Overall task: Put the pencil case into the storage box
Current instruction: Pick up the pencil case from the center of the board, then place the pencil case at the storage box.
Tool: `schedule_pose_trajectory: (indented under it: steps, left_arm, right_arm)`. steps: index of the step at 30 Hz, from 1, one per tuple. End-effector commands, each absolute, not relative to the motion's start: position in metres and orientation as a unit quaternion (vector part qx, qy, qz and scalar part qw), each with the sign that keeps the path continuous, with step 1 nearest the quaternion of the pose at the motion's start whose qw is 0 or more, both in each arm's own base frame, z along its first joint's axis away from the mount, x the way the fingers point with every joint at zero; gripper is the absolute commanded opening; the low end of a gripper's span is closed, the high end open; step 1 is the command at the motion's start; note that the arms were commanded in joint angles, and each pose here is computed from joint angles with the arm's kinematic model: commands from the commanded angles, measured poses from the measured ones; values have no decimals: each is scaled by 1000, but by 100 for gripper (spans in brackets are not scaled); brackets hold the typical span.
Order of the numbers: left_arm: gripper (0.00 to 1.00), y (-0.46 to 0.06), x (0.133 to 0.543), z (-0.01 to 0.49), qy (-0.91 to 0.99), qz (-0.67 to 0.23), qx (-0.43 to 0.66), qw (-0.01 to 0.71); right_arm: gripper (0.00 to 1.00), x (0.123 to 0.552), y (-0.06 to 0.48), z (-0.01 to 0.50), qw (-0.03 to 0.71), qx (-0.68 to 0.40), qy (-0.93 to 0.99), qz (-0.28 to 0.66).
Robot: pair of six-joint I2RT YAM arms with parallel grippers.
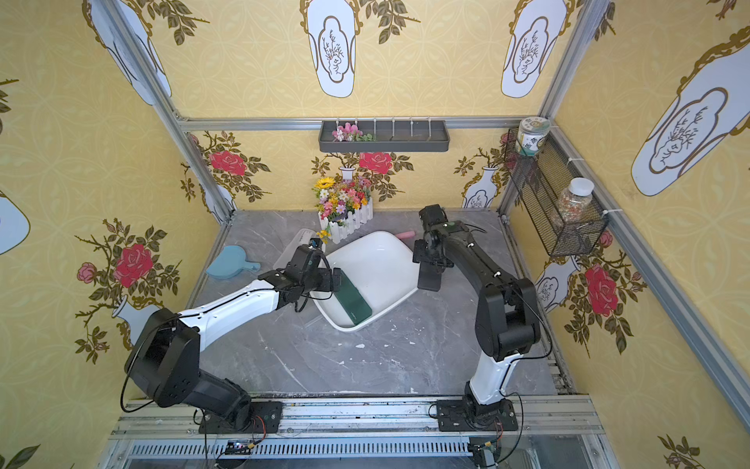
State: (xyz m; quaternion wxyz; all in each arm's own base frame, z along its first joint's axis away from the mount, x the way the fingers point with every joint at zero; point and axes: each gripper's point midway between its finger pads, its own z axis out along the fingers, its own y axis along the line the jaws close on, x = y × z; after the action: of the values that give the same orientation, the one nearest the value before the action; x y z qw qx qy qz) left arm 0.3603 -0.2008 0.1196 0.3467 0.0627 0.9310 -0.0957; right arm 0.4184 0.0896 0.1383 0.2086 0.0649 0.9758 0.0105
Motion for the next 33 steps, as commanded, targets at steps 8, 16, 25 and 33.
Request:
schedule_pose_trajectory:
  steps: [8,16,25,33]
  left_arm:
    - [100,-199,361,114,932,-89,66,345]
    - [100,-197,360,110,933,-85,65,343]
    - [100,-188,362,124,927,-72,48,366]
    - [100,-168,366,133,921,-54,10,386]
  right_arm:
    - [78,435,137,143,210,15,978,6]
    - [78,442,182,141,216,-27,976,13]
    - [78,442,242,116,208,-94,973,14]
    - [78,429,267,89,188,-138,972,15]
